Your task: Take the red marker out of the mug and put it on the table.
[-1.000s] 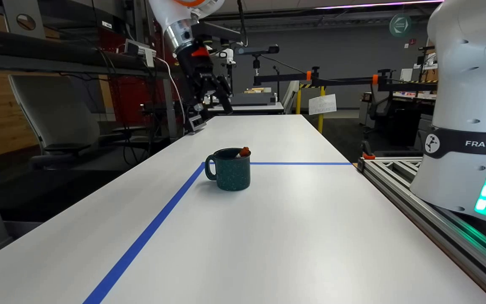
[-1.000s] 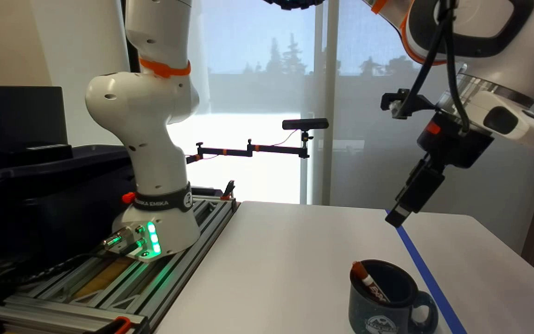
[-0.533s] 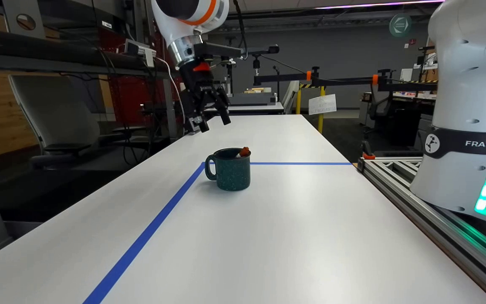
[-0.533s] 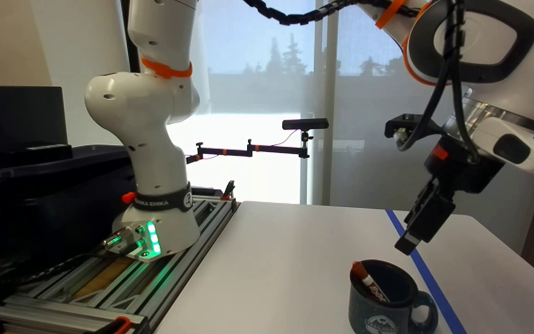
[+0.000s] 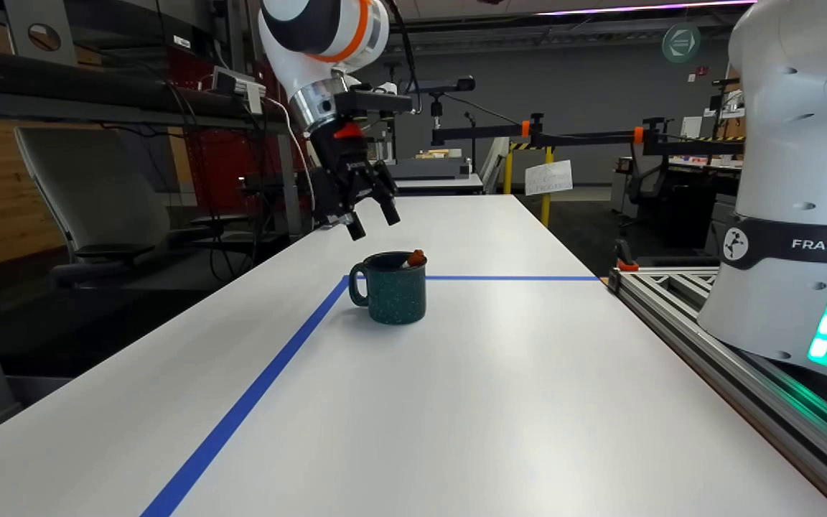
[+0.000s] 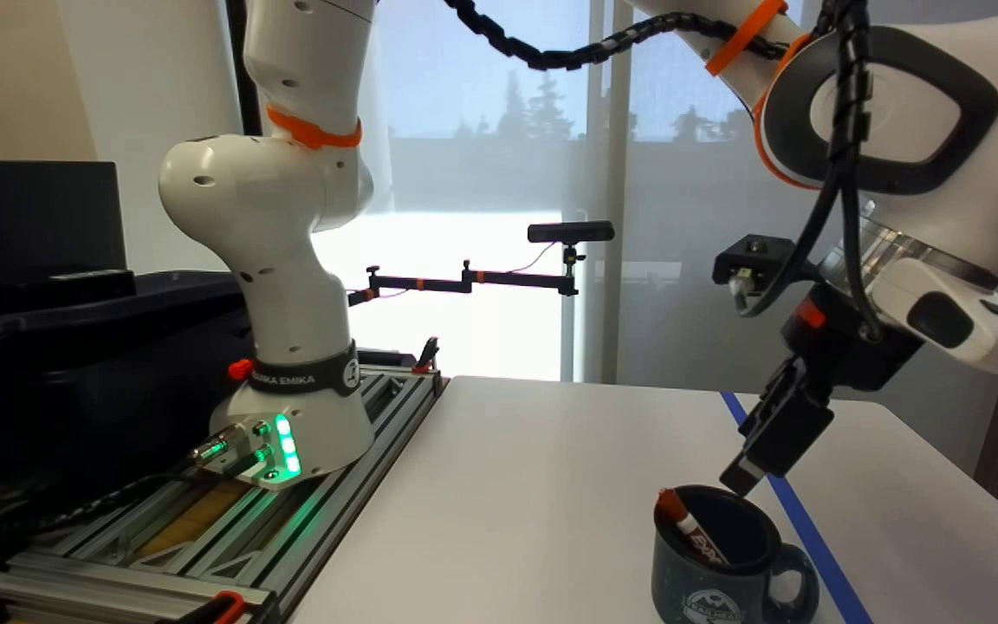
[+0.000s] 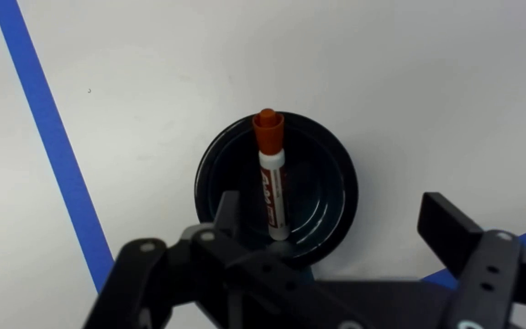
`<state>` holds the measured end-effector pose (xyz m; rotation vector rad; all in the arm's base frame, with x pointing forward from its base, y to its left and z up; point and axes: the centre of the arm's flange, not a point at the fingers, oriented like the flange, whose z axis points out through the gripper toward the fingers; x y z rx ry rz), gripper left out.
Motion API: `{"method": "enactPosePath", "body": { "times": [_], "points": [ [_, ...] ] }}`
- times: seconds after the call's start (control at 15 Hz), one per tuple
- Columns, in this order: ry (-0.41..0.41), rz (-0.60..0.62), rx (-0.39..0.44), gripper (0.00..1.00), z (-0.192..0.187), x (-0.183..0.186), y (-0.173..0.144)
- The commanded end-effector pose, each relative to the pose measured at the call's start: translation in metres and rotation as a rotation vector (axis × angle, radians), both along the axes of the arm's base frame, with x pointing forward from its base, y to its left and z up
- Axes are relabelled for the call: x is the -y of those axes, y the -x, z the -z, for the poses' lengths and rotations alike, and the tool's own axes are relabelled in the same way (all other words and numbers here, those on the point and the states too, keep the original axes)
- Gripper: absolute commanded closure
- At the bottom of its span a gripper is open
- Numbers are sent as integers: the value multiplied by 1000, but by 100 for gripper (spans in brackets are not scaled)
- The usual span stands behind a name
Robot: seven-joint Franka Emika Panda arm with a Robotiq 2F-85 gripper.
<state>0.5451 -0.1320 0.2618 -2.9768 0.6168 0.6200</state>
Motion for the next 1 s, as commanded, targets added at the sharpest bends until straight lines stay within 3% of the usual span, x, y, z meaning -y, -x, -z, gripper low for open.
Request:
{"method": "enactPosePath", "body": {
  "times": [0.0,0.27,0.33,0.4,0.53,0.6,0.67,0.8,0.87,0.93],
  "points": [
    [-34,-35,-46,0,11,7,-4],
    [-76,-56,-88,1,13,14,-14],
    [-84,-60,-98,23,12,17,-16],
    [-83,-61,-102,25,12,20,-18],
    [-93,-63,-116,40,12,26,-20],
    [-95,-63,-116,38,14,29,-21],
    [-98,-61,-123,48,16,32,-21],
    [-104,-60,-134,47,22,37,-21],
    [-107,-59,-137,41,25,38,-20],
    [-108,-61,-142,45,29,39,-20]
  ]
}}
